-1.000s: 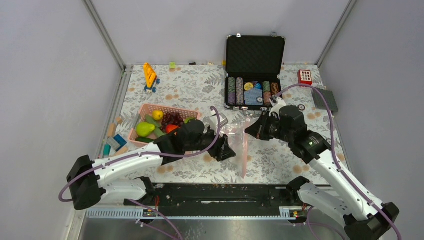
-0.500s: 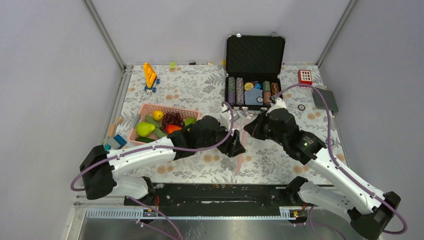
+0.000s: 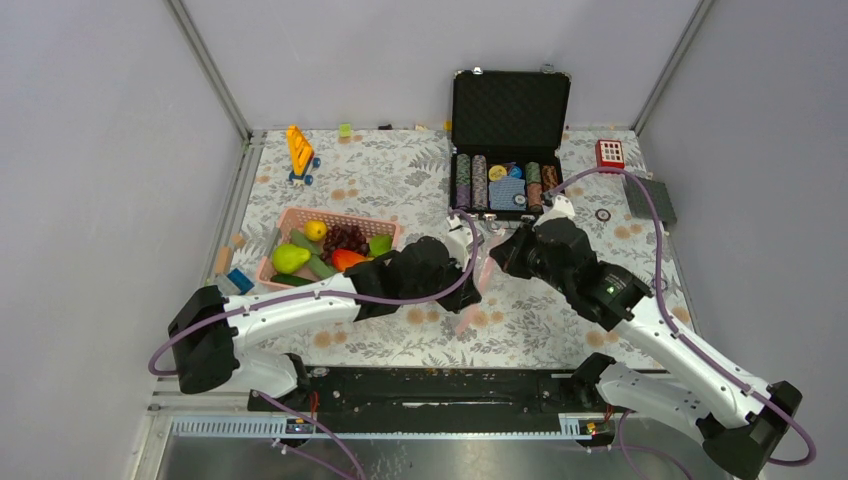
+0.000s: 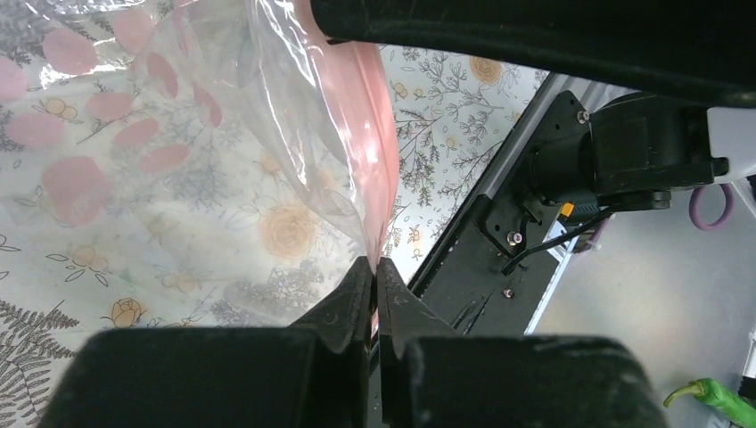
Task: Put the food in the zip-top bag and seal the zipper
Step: Open the zipper of the food storage bag at the center of the board.
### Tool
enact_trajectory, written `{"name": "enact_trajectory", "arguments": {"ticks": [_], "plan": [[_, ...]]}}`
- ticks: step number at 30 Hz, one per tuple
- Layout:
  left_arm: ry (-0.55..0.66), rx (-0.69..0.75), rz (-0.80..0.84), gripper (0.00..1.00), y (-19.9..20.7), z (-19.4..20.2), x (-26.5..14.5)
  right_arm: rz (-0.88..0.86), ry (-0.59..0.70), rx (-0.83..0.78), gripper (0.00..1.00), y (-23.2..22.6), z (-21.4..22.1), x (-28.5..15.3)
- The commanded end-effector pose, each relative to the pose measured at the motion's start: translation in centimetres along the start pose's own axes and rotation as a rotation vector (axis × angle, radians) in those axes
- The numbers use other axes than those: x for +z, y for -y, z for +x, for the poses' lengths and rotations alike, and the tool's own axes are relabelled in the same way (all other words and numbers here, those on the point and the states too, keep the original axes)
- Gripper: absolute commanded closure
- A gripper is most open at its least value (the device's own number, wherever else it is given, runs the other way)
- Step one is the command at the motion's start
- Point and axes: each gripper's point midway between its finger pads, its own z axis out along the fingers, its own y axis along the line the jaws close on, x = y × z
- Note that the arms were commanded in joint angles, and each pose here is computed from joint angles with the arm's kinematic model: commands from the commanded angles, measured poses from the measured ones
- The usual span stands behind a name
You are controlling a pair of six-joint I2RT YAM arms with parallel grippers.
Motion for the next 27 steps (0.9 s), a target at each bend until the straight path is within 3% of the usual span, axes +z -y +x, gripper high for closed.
{"name": "enact_trajectory", "arguments": {"ticks": [1, 5, 7, 14, 19, 27], "plan": [[0.078, -0.006, 0.028, 1.0, 1.1, -2.2, -0.7, -0.072, 0.057, -0.124, 0.8, -1.3, -1.6, -1.2], [0.12, -0.047, 0.028, 1.0, 1.2, -2.8, -1.0, -0.142, 0.115, -0.208, 0.17, -1.2, -1.7, -2.2], [0.148, -0.066, -0.005, 1.0, 0.7, -3.3, -1.5, -0.194, 0.145, -0.23, 0.02, -0.9, -1.1, -2.7], [0.343, -0.171, -0.109, 1.0, -1.4, -5.8, -6.6, -0.57, 0.091, -0.352, 0.0, -3.1, 4.1, -4.9], [0.503, -0.25, -0.09, 1.0, -1.9, -7.0, -9.7, -0.736, 0.0, -0.321, 0.0, -4.2, 7.2, -4.8], [0.554, -0.325, -0.067, 1.0, -2.0, -7.0, -10.6, -0.787, -0.054, -0.321, 0.0, -5.8, 7.9, -3.0]]}}
